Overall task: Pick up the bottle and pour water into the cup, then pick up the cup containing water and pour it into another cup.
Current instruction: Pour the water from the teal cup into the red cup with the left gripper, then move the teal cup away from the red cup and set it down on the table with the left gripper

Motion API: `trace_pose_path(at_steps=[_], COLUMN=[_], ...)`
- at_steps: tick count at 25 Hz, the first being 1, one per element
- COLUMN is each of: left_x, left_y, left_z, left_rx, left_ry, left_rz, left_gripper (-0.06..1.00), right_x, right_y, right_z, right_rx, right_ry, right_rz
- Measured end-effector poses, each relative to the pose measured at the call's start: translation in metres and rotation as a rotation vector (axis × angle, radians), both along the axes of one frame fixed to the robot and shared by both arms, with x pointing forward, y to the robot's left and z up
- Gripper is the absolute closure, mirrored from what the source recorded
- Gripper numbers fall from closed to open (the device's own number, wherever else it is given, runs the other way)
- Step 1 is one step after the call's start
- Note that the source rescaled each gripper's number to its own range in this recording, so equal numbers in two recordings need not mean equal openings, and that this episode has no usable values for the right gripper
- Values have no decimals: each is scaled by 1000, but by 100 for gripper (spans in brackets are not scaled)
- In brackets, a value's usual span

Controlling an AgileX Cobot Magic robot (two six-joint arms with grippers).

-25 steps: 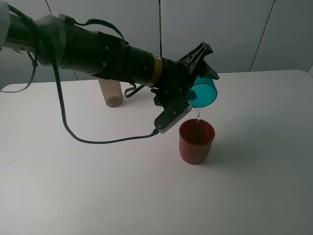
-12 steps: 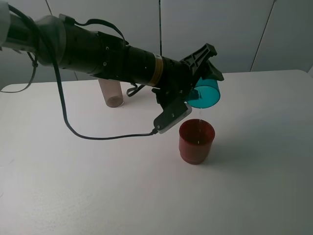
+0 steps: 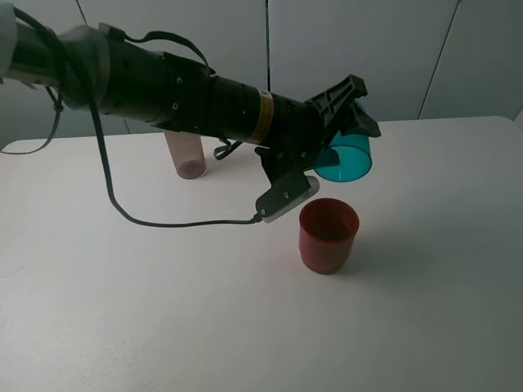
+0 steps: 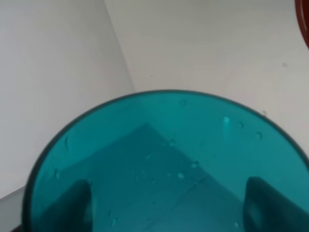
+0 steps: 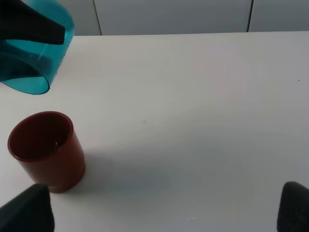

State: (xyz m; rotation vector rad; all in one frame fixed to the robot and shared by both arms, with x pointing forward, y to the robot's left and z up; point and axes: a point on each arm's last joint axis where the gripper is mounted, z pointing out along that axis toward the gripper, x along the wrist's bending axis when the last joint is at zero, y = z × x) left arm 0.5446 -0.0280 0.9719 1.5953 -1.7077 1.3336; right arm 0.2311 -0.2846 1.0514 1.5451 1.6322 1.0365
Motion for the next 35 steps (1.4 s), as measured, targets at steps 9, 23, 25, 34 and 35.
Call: trace_pose_path(at_steps=[9,23,25,34,35], left_x=[0,27,36,61,63], left_y=[0,28,37,66,68], left_z=[0,0,0,-10,-14], left_rx=[-57,-337,-388,-570,-580], left_ry=[168,892,985,1324,1342], left_rz=[82,542,616,766,770], left_gripper=[86,86,86,86,86], right_x=[0,0,0,0,0], right_y=[0,0,0,0,0], right_z=[0,0,0,0,0], right_rx=[0,0,0,0,0], right_ry=[0,0,0,0,0], right_rz=[0,0,0,0,0])
